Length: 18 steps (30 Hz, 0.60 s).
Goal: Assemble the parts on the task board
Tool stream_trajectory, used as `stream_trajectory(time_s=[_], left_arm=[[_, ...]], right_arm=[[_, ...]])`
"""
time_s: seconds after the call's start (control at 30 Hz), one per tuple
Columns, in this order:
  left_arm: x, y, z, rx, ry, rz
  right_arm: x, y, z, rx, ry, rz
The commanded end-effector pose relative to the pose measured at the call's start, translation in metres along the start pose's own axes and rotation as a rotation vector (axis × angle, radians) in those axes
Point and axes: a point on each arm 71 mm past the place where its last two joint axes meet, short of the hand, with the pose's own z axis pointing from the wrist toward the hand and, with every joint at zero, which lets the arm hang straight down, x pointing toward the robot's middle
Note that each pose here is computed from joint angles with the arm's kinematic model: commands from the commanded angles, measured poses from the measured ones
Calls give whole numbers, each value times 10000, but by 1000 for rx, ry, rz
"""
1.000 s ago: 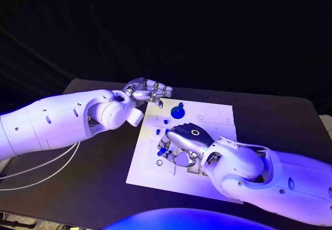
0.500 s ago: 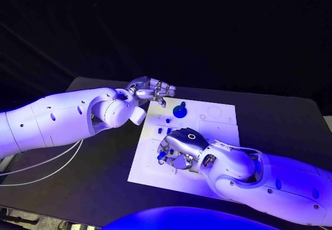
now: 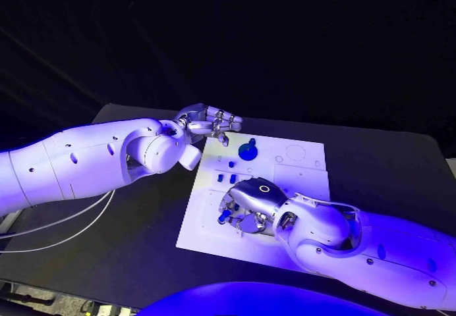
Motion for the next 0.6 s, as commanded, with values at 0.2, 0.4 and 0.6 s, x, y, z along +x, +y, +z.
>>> stream_trajectory(time_s=[0.2, 0.4, 0.6], left_arm=[[20, -4, 2, 1, 20, -5], [18, -3, 2, 0, 19, -5], [24, -3, 4, 0, 21, -5]], right_arm=[[49, -21, 1, 11, 52, -21], [59, -6, 15, 11, 62, -25], [72, 19, 46, 6, 58, -23]])
